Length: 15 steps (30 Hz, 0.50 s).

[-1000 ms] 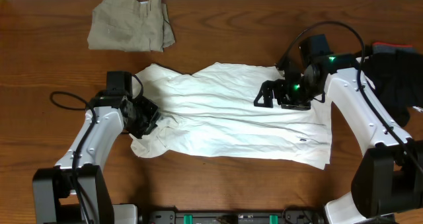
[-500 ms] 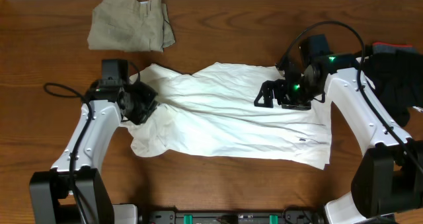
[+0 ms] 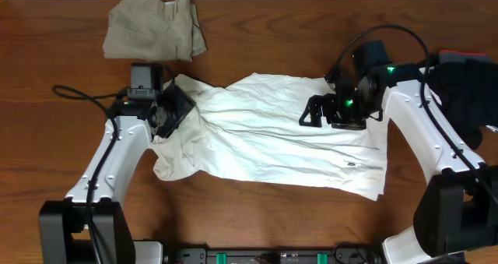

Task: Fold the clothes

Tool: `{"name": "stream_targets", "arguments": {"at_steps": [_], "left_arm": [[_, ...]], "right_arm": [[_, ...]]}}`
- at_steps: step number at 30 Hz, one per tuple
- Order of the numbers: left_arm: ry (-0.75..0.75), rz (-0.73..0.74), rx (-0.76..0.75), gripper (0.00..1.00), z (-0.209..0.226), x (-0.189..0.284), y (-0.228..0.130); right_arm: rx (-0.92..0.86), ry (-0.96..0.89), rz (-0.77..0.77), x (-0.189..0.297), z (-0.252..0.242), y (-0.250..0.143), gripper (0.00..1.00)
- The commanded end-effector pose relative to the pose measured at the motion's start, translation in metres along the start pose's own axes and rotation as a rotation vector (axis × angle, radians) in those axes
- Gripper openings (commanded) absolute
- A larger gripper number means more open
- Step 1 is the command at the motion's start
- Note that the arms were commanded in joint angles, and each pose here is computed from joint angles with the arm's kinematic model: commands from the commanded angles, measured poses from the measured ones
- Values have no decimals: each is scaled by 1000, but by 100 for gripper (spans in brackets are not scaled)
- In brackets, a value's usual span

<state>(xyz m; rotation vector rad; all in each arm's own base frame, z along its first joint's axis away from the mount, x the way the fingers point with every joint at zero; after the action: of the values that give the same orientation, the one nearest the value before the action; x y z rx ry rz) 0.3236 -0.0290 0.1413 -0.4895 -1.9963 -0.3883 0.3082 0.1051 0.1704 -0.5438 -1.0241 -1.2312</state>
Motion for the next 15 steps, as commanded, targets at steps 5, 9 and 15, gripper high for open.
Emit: {"name": "stream_targets", "arguments": {"at_steps": [5, 9, 15], "left_arm": [[195, 21, -25, 88, 33, 7, 1], [272, 130, -4, 88, 48, 12, -14], [249, 324, -77, 87, 52, 18, -36]], "right_arm": [[12, -10, 2, 5, 6, 0, 99], [7, -22, 12, 5, 5, -2, 99], [-26, -10, 72, 5, 7, -13, 99]]}}
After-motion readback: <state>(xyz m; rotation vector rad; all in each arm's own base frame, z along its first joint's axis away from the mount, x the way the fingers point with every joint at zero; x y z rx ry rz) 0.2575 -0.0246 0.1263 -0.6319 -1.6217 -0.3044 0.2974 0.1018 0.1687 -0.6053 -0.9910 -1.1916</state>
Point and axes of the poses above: each gripper's point midway between its finger pads, its own x axis back along the fingers, its own z axis along the line the jaws close on, y = z × x, the point moved 7 cm from there along x, back along the fingers, and after that the axes turned 15 degrees about x, right-handed, at the moved point
